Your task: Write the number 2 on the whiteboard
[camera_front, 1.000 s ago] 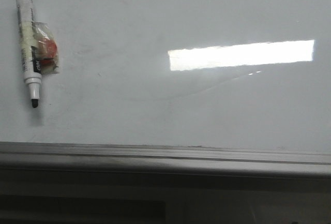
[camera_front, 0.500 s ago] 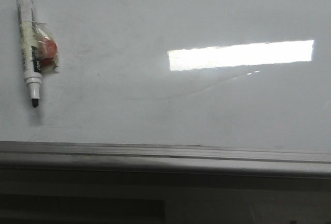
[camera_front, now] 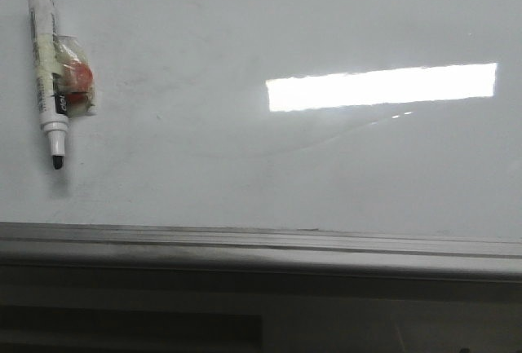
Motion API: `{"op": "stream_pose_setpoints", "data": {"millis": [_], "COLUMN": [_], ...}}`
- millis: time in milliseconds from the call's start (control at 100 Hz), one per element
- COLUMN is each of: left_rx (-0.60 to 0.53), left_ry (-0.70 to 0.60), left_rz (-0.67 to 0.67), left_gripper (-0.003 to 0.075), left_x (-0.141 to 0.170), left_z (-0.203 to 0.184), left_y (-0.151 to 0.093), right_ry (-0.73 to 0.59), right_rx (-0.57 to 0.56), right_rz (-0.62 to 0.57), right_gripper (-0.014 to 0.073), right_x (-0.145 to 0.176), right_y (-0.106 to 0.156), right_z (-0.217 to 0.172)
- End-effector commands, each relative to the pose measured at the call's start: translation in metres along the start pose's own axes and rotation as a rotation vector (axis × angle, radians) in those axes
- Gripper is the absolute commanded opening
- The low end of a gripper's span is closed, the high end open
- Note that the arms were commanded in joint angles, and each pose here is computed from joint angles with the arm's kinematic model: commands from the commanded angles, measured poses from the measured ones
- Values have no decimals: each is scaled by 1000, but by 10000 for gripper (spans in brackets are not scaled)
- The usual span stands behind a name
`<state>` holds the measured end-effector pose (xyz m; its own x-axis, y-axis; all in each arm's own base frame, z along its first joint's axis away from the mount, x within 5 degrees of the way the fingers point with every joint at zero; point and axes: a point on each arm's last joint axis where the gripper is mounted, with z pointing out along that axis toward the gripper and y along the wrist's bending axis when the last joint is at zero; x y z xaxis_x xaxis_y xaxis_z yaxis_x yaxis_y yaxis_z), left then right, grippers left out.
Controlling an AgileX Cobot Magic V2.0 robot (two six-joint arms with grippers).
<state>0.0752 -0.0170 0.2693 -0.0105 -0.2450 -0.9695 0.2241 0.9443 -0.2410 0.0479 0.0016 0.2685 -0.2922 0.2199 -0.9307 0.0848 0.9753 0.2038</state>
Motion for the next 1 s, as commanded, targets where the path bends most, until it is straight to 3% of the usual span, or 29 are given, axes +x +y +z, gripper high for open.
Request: {"op": "stream_pose_setpoints", "data": {"millis": [0, 180, 250, 330, 990], "left_rx": [92, 347, 392, 379, 290], "left_ry": [-8, 159, 220, 293, 435], "left_rz": [-16, -11, -49, -123, -109], "left_gripper": [433, 461, 461, 461, 458], "left_x": [-8, 10, 18, 27, 46], "left_z": [8, 22, 28, 35, 86], "left_y": [-9, -38, -47, -52, -74], "right_ry": [-78, -100, -106, -111, -118], "right_rx": [-8, -8, -9, -10, -30], "right_rz": [-64, -90, -88, -88, -56], "right_gripper": [-50, -50, -50, -50, -50], "right_x": [-16, -18, -18, -19, -19], "right_y": [3, 3, 3, 3, 5], "right_z": [-3, -3, -3, -3, -3]}}
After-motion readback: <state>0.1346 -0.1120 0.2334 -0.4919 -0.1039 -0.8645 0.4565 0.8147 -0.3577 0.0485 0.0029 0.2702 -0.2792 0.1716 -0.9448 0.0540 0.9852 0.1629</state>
